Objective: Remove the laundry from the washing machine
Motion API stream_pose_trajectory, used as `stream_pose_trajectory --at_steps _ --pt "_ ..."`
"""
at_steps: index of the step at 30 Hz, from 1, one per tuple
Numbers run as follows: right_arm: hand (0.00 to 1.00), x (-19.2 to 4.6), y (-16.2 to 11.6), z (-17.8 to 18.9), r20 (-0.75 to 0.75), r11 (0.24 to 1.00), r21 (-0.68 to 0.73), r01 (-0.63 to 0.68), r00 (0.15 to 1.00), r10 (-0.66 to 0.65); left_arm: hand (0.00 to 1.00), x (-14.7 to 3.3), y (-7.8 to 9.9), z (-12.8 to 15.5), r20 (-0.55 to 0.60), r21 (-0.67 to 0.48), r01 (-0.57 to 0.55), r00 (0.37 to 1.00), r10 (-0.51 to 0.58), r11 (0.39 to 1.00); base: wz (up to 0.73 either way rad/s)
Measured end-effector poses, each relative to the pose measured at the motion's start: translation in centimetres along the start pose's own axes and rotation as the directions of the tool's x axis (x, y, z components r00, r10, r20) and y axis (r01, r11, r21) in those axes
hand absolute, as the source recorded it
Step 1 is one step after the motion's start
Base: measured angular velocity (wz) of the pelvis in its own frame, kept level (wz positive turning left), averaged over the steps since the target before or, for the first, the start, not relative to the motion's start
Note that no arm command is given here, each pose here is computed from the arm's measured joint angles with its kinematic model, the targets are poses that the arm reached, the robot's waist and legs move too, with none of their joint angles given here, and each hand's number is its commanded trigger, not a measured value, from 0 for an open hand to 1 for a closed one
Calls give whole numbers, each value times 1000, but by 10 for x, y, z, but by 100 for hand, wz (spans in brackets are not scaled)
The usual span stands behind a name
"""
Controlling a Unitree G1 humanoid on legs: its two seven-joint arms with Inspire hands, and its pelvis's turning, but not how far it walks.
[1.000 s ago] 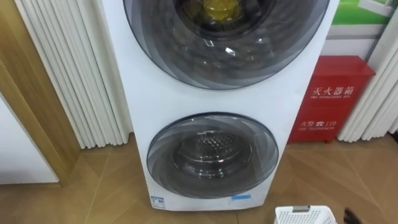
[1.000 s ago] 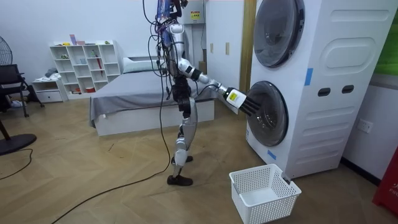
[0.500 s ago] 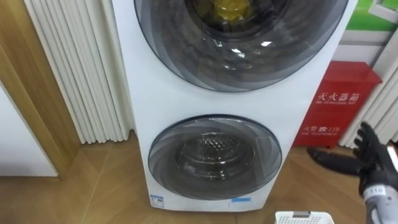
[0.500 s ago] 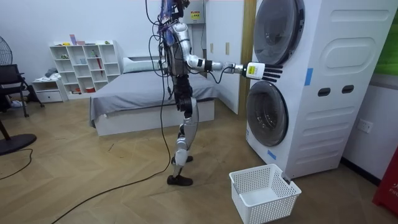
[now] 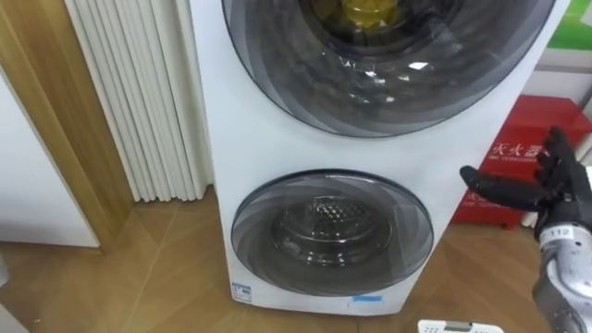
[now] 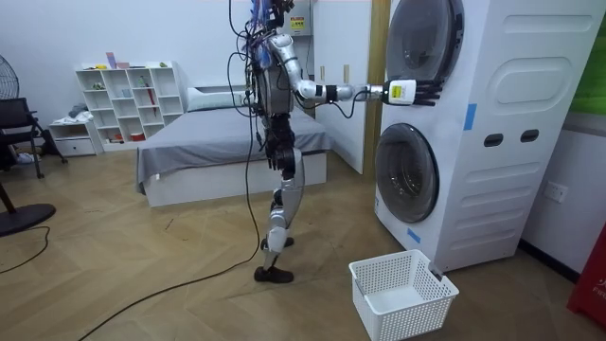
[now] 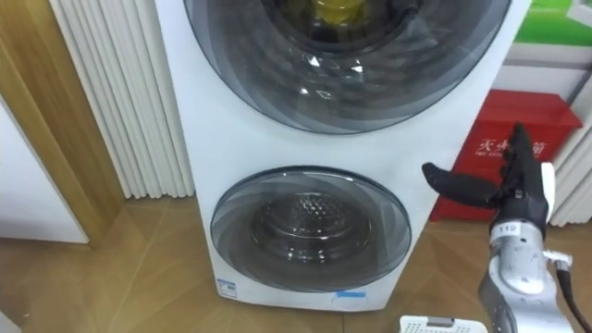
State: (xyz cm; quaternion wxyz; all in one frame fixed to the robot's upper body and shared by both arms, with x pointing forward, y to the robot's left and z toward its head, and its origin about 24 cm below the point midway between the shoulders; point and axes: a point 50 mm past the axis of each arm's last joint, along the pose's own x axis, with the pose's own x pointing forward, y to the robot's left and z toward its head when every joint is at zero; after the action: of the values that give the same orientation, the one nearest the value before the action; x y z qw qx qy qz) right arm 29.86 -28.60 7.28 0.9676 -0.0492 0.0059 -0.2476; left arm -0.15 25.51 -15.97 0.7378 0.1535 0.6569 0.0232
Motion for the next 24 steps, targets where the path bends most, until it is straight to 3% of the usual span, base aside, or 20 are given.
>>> stream_pose_trajectory --at_steps 6,8,10,16,24 --pt "0 6 -14 10 32 999 -45 21 999 -19 0 0 8 6 16 12 -19 1000 19 1000 6" --pt "0 12 -7 23 67 999 -33 2 998 0 0 0 23 13 38 9 -59 998 59 998 -45" --pt "0 15 -6 27 83 999 -53 1 997 3 0 0 27 8 20 -9 -73 997 74 997 17" --pt "0 27 -11 36 79 997 -75 24 997 -18 0 -1 28 17 25 0 -78 997 78 997 18" --pt "0 42 -1 54 64 999 -35 -19 998 22 0 -2 34 6 -21 23 -91 996 92 996 2"
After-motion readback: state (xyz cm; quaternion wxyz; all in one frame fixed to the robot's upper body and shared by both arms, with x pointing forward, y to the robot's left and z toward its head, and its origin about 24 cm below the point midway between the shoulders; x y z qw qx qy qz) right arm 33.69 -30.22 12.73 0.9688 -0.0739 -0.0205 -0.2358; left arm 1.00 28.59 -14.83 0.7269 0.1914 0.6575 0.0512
